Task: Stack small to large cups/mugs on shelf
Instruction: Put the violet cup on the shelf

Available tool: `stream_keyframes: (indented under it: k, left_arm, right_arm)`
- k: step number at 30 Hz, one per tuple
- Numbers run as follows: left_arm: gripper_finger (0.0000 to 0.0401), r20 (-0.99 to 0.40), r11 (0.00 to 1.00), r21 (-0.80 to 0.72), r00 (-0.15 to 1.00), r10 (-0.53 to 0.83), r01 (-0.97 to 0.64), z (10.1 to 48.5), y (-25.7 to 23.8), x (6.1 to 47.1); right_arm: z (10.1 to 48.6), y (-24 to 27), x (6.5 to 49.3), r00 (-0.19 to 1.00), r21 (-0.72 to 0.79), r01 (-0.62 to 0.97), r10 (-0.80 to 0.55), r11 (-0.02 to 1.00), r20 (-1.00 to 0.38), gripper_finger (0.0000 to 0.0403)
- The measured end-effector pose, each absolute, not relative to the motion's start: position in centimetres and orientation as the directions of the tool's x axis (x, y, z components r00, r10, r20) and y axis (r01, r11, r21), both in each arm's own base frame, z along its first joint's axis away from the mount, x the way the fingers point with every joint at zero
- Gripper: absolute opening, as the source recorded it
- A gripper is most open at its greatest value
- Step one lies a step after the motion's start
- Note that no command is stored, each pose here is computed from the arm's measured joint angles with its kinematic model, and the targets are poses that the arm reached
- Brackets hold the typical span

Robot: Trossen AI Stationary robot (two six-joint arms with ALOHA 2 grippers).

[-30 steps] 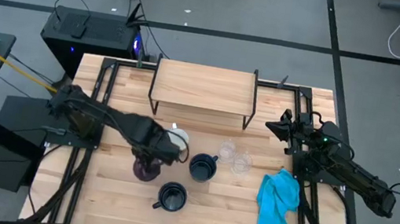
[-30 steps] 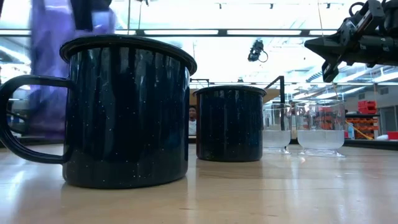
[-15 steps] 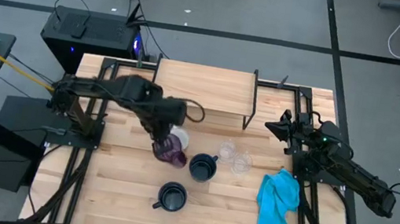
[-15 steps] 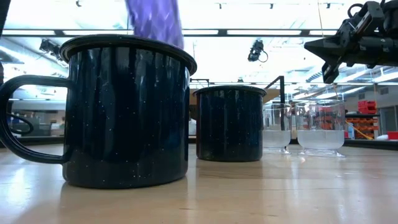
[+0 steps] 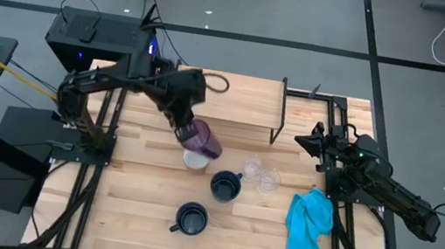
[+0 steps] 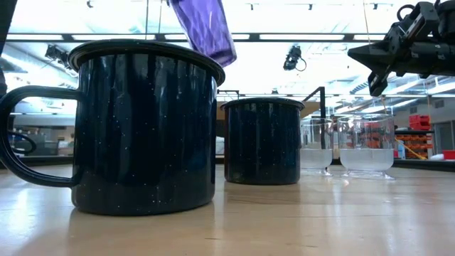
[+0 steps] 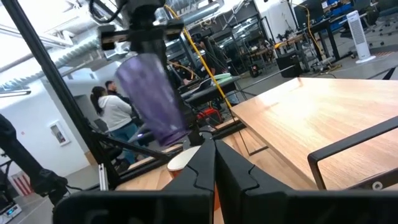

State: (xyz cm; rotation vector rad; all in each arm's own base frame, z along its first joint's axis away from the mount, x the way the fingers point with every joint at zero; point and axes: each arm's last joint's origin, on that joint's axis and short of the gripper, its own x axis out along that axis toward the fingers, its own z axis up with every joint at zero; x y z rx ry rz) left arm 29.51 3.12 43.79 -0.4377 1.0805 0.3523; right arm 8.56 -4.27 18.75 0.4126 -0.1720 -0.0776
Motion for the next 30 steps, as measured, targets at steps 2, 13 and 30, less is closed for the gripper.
stream_keyframes:
  k: [2, 13, 30]
  left_arm:
    - [0.0009, -0.9, 0.851, -0.166, 0.43, 0.076, -0.497, 43.9, 4.2, 29.3]
    - [0.0009, -0.875, 0.785, -0.156, 0.452, 0.171, -0.599, 45.3, 10.0, 25.9]
    - [0.0009, -0.892, 0.759, -0.086, 0.39, 0.231, -0.645, 44.4, 12.9, 25.4]
  right_arm:
    - [18.8, -4.3, 8.6, 0.982, 0.405, 0.04, -0.11, 0.913, 0.15, 0.0011]
    - [18.7, -4.3, 8.6, 0.983, 0.403, 0.043, -0.11, 0.914, 0.146, 0.001]
    - [18.4, -4.3, 8.6, 0.987, 0.423, 0.055, -0.113, 0.905, 0.115, 0.001]
